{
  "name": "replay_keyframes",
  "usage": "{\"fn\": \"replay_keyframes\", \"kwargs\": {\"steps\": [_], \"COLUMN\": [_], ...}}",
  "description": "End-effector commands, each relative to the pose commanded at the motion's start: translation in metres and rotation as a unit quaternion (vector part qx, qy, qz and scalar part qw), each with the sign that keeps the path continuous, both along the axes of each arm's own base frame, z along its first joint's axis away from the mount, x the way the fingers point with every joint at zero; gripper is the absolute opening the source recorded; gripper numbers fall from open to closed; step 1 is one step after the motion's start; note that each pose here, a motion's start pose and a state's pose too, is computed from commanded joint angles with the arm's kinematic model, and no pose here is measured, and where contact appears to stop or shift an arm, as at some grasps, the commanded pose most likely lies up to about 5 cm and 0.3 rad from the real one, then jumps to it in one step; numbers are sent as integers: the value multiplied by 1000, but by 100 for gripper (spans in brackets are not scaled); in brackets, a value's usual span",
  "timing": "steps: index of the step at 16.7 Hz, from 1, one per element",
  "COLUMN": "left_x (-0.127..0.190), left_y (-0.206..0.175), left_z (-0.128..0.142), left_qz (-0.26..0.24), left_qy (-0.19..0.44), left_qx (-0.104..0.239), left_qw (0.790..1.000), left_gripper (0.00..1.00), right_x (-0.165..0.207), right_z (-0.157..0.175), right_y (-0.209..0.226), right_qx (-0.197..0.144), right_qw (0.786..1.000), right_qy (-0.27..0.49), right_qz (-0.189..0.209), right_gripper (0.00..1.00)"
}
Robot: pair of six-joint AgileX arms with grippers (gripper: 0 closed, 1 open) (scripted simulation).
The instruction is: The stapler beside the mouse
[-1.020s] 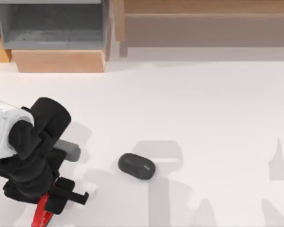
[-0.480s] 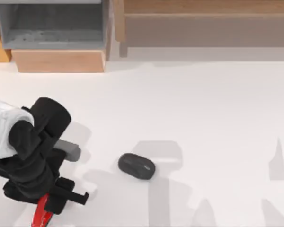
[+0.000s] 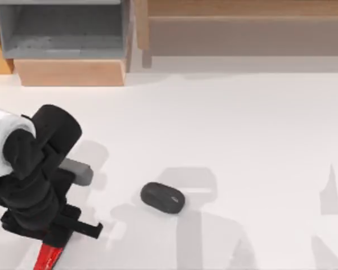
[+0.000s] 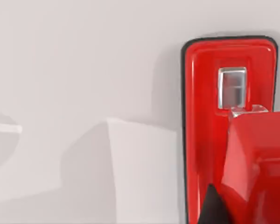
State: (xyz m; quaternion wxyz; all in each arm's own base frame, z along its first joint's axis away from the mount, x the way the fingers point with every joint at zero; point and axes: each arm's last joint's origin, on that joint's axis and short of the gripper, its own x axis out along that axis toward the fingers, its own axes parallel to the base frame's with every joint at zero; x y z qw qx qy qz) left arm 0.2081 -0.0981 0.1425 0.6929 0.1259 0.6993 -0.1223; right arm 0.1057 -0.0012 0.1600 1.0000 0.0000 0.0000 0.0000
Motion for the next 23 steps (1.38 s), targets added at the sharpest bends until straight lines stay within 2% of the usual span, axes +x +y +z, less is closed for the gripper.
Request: {"fn": "replay_keyframes", "kwargs": {"steps": [6, 8, 16, 23], "left_x": [1, 4, 57, 108], "left_y": [0, -2, -35, -76], "left_z": [4, 13, 91, 150], "left_qz": [0, 1, 25, 59], "left_qy": [-3, -22, -134, -187], "left_qx": [-1, -10, -72, -117], "left_qw": [1000, 1000, 988, 974], "left_gripper": [0, 0, 0, 0], "right_x": [0, 0, 0, 0], "right_z": [0, 0, 0, 0], "right_y": [0, 0, 0, 0], "right_qx": [0, 0, 0, 0], "right_qw": [1000, 1000, 1000, 1000], "right_qy": [0, 0, 0, 0], "right_qz": [0, 0, 0, 0], "right_gripper": [100, 100, 100, 100]}}
